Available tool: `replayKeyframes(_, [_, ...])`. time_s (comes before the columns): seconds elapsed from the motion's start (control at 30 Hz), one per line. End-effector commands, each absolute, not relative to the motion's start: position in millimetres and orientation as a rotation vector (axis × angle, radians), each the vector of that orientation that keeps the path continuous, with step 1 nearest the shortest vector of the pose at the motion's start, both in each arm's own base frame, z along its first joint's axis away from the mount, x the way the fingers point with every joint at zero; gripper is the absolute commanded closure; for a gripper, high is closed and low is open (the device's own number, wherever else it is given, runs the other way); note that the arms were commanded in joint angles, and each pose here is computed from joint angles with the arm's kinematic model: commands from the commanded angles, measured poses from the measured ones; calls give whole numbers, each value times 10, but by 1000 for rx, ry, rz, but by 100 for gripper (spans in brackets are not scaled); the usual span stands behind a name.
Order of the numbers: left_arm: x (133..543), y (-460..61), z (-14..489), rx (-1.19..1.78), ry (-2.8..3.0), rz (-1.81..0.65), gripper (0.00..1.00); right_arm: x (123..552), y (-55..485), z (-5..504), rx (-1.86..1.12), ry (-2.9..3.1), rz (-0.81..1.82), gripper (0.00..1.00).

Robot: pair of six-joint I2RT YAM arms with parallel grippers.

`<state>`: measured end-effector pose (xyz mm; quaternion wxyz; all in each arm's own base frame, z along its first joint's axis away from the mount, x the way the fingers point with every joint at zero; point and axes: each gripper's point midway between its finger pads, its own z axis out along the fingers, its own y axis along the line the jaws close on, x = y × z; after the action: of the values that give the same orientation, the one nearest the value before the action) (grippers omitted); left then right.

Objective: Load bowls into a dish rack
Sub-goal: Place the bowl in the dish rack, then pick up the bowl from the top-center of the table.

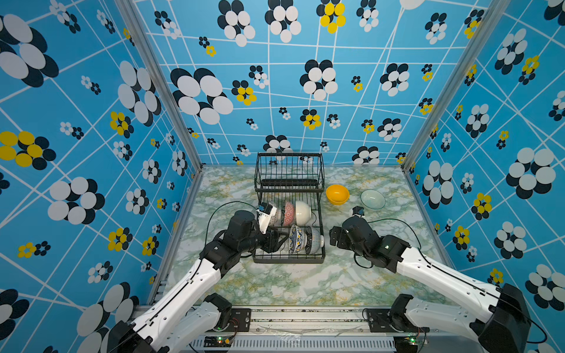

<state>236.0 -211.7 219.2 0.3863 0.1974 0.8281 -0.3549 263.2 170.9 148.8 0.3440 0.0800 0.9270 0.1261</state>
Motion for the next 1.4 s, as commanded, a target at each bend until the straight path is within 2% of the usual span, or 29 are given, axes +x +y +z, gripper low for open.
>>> replayKeyframes(0.0, [2384,-2195,2637,532,1933,-959,30,2747,1583,1488,313,2437,335,19])
replayKeyframes(0.07, [2379,-2248,2756,557,1887,-972,26,2849,1495,1470,371,2434,335,24])
replayKeyframes(0.2, [2381,-2399,2835,686,1839,-847,19,3053,1342,1452,448,2424,316,25])
replayKeyframes(0.33, [2426,-2597,2864,857,1775,-692,13,3277,1223,1436,511,2426,312,34])
replayKeyframes(0.5, [2497,-2830,2924,1027,1660,-625,8,3568,1123,1467,544,2403,287,42])
replayKeyframes(0.57, [2509,-2910,2869,1107,1644,-607,1,3685,1094,1437,563,2402,283,45])
replayKeyframes(0.8, [2505,-3026,2679,1156,1629,-596,1,4123,1064,1325,589,2384,265,49])
replayKeyframes(0.97, [2281,-3070,2607,1288,1653,-563,1,4393,1112,1255,591,2389,278,54])
replayKeyframes(1.37, [2241,-2982,2529,1335,1609,-504,1,4669,1129,1002,629,2433,222,59])
